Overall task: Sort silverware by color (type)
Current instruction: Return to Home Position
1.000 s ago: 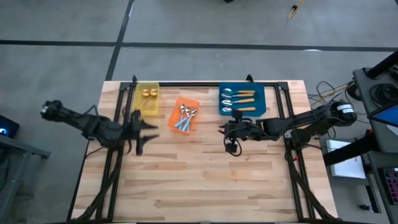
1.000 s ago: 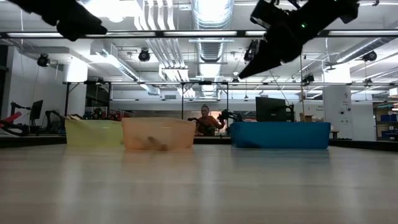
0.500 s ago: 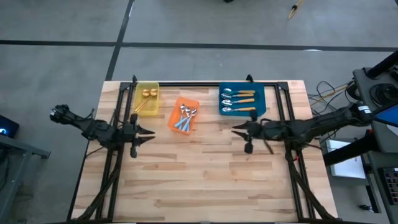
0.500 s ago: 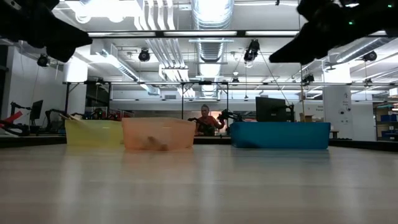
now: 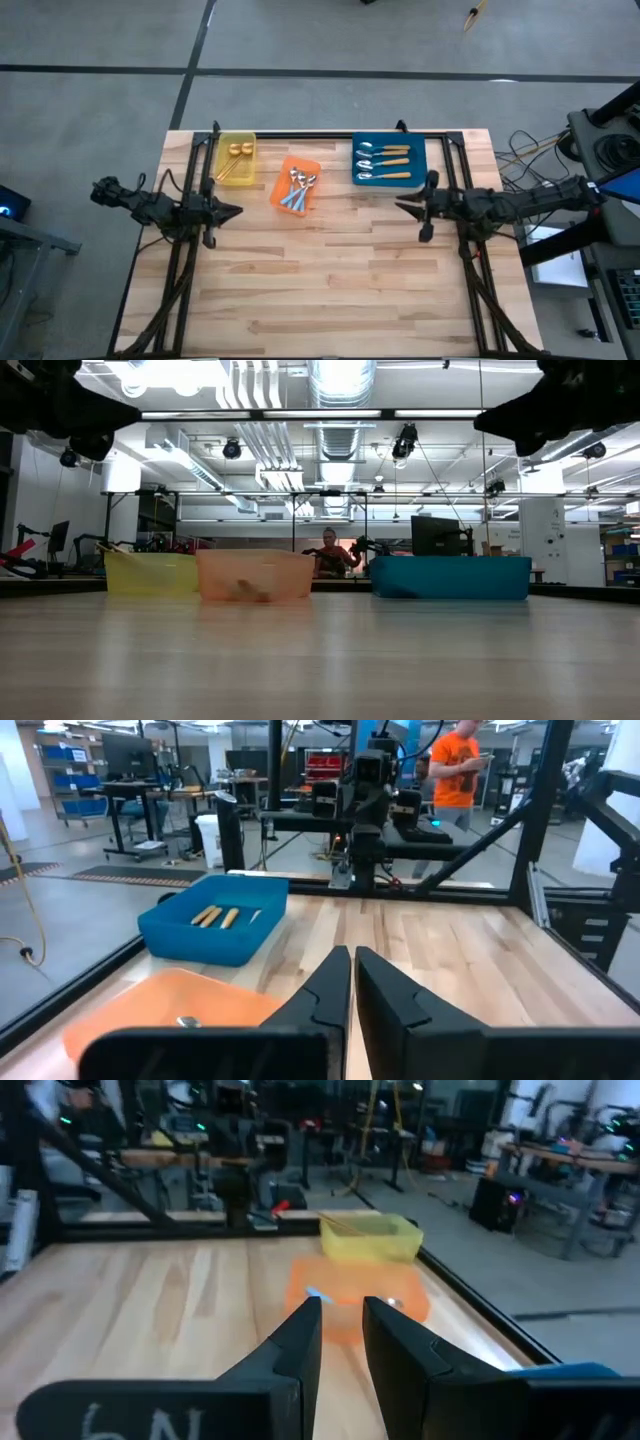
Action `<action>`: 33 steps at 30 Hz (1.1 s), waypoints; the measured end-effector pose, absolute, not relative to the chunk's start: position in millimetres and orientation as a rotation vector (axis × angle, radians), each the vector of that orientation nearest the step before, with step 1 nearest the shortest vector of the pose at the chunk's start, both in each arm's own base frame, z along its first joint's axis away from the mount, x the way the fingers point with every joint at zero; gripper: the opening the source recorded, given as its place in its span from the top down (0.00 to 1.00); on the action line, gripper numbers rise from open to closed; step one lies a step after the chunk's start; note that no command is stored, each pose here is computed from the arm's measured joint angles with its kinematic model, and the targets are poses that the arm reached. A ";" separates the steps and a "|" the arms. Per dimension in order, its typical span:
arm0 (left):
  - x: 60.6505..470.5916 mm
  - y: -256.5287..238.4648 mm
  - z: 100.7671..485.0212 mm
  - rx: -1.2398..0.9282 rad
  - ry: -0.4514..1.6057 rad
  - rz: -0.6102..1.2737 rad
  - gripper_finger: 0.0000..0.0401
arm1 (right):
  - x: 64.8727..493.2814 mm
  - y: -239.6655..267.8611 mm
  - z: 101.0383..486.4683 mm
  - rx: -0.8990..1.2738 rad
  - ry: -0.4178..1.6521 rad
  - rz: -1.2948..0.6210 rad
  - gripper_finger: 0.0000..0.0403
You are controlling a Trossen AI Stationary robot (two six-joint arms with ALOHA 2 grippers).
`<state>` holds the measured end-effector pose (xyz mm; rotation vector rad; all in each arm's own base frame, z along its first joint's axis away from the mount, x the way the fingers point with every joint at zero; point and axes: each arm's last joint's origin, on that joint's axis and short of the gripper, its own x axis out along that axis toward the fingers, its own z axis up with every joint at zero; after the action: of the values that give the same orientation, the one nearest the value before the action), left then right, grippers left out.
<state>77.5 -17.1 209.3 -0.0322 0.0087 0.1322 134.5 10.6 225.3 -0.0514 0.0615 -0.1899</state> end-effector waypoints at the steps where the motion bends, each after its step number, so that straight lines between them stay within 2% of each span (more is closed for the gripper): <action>1: 77.4 -17.1 208.7 -0.031 0.011 0.132 1.00 | 130.5 10.2 225.9 -0.052 0.039 -0.181 0.83; 12: 78.8 -17.6 198.8 -0.014 0.054 0.136 1.00 | 105.1 6.4 214.6 -0.023 -0.100 -0.184 0.83; 18: 83.8 -19.7 180.3 -0.015 0.093 0.139 1.00 | 97.1 5.2 200.6 -0.026 -0.145 -0.187 0.83; 21: 85.7 -19.9 173.3 -0.034 0.106 0.164 1.00 | 93.6 1.5 192.7 0.041 -0.171 -0.300 0.83; 25: 86.3 -17.2 172.3 -0.072 0.110 0.282 1.00 | 92.4 -3.9 174.4 0.156 -0.106 -0.501 0.83; 33: 87.1 -16.3 171.1 -0.045 0.124 0.330 1.00 | 93.9 -4.3 172.5 0.186 -0.087 -0.530 0.83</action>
<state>87.1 -16.3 171.1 -0.0449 0.1243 0.3305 93.9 -4.3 172.5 0.1862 -0.0872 -0.5295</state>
